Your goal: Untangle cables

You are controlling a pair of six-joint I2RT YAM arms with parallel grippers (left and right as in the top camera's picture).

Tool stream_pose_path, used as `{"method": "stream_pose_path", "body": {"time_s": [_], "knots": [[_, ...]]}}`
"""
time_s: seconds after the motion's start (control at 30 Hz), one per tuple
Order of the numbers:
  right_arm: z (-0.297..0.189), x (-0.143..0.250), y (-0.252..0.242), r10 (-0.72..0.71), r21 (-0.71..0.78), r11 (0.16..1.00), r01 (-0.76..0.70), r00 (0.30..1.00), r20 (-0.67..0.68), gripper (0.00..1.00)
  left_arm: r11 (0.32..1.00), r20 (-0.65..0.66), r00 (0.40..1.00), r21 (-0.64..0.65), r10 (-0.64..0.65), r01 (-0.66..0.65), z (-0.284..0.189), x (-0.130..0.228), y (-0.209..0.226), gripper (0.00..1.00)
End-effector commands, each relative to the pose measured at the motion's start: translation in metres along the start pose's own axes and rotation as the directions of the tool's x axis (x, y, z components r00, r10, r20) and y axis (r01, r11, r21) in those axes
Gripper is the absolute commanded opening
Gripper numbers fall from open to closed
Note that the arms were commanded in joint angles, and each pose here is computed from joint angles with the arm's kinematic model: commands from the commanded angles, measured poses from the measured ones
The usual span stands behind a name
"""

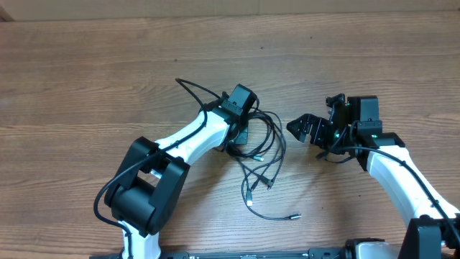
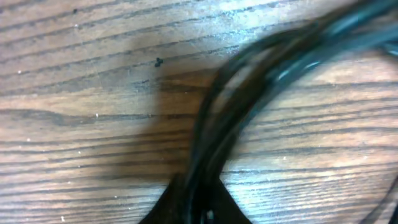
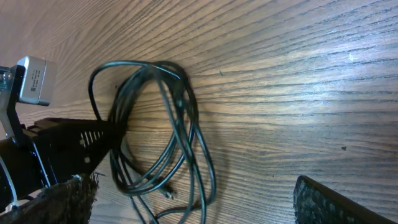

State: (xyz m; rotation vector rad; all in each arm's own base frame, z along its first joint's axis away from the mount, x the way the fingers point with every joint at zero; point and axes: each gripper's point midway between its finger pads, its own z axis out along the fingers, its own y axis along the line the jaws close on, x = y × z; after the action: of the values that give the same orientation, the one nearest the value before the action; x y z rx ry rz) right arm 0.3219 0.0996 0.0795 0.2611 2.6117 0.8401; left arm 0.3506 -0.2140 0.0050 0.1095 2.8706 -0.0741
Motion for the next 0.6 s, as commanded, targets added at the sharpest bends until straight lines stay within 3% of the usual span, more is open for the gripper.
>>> {"method": "stream_pose_path", "body": {"time_s": [0.0, 0.2, 0.37, 0.57], "knots": [[-0.001, -0.006, 0.001, -0.005, 0.003, 1.0, 0.004, 1.0, 0.014, 1.0, 1.0, 0.004, 1.0, -0.012, 0.001, -0.001, 0.003, -0.003, 0.003, 0.04], [-0.001, -0.003, 0.005, -0.001, -0.021, 1.0, 0.001, 1.0, -0.003, 1.0, 0.997, -0.021, 1.0, 0.072, -0.002, 0.003, -0.004, -0.001, -0.012, 0.04], [-0.006, 0.009, 0.041, -0.018, -0.228, 0.974, 0.001, 0.997, -0.075, 1.0, 0.989, 0.041, 0.996, 0.124, -0.083, 0.077, -0.042, -0.023, -0.012, 0.04], [-0.023, 0.019, 0.082, -0.076, -0.466, 0.885, 0.007, 0.989, -0.129, 1.0, 0.958, 0.148, 0.962, 0.207, -0.229, 0.196, -0.1, -0.05, -0.004, 0.04]]}}
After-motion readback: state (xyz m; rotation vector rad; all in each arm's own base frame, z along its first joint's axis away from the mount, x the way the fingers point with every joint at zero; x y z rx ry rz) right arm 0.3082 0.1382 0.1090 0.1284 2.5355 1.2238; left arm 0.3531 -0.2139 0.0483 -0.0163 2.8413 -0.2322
